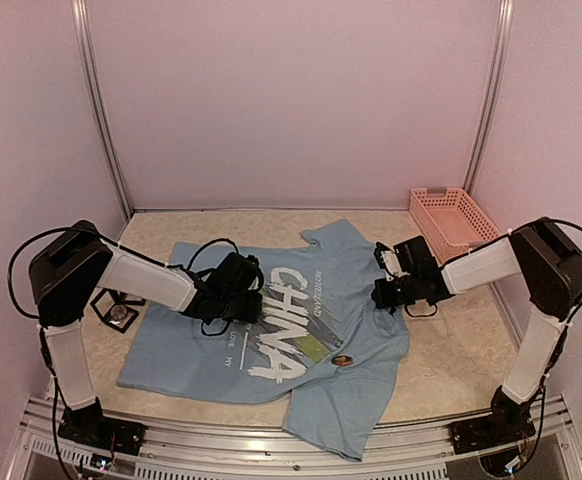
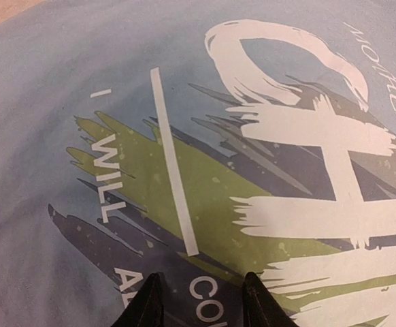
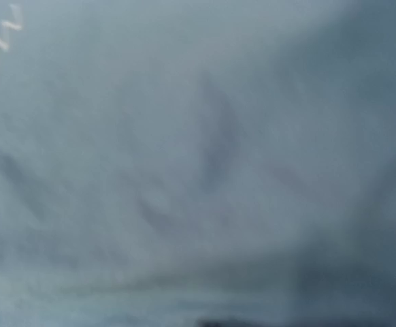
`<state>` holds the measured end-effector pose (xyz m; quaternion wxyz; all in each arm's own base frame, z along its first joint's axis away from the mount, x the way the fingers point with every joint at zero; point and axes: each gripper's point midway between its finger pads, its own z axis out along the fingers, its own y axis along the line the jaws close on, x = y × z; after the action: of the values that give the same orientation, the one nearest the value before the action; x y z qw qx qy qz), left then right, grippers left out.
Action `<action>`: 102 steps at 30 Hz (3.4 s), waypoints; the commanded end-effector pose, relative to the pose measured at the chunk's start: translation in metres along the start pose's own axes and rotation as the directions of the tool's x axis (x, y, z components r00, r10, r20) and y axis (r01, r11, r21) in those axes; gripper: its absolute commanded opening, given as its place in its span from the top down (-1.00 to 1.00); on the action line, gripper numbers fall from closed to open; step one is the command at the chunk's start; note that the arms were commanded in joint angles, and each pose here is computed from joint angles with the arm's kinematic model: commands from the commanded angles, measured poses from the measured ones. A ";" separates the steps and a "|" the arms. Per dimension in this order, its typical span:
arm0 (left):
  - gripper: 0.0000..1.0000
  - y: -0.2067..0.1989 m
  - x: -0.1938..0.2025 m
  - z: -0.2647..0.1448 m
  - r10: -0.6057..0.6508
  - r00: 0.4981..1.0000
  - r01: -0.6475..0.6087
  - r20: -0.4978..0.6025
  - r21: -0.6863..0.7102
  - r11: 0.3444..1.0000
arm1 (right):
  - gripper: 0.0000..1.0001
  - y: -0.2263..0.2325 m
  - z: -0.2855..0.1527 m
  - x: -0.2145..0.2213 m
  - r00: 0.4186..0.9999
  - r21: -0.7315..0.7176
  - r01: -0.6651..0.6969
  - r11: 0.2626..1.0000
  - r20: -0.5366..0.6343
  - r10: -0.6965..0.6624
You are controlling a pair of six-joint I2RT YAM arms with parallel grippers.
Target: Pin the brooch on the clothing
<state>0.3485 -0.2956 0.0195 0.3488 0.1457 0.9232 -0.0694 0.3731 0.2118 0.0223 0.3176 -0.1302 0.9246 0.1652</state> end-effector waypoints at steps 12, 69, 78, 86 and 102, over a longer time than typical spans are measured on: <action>0.28 0.055 -0.105 -0.009 -0.049 0.948 0.085 0.315 -0.101 0.991 | 0.96 -0.029 0.026 -0.126 0.988 0.108 0.150 0.983 0.007 -0.151; -0.42 0.311 0.094 -0.083 -0.705 0.654 0.708 0.274 -0.550 0.443 | 0.01 0.103 -0.051 -0.051 0.909 -0.194 0.413 0.890 0.155 -0.388; -0.05 0.275 0.091 -0.076 -0.657 0.736 0.633 0.162 -0.508 0.584 | 0.01 0.102 -0.050 -0.051 0.896 -0.189 0.441 0.877 0.157 -0.416; -0.23 0.273 0.061 -0.089 -0.587 0.787 0.587 0.189 -0.524 0.617 | 0.01 0.104 -0.049 -0.049 0.895 -0.201 0.444 0.873 0.154 -0.419; -0.57 0.298 0.057 -0.073 -0.602 0.776 0.580 0.188 -0.587 0.565 | 0.01 0.104 -0.048 -0.046 0.893 -0.207 0.449 0.869 0.149 -0.426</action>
<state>0.3563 0.0097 0.0292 0.3192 -0.2798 0.8982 0.1144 0.3467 0.2938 0.1060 0.3692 -0.3598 0.8331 0.2001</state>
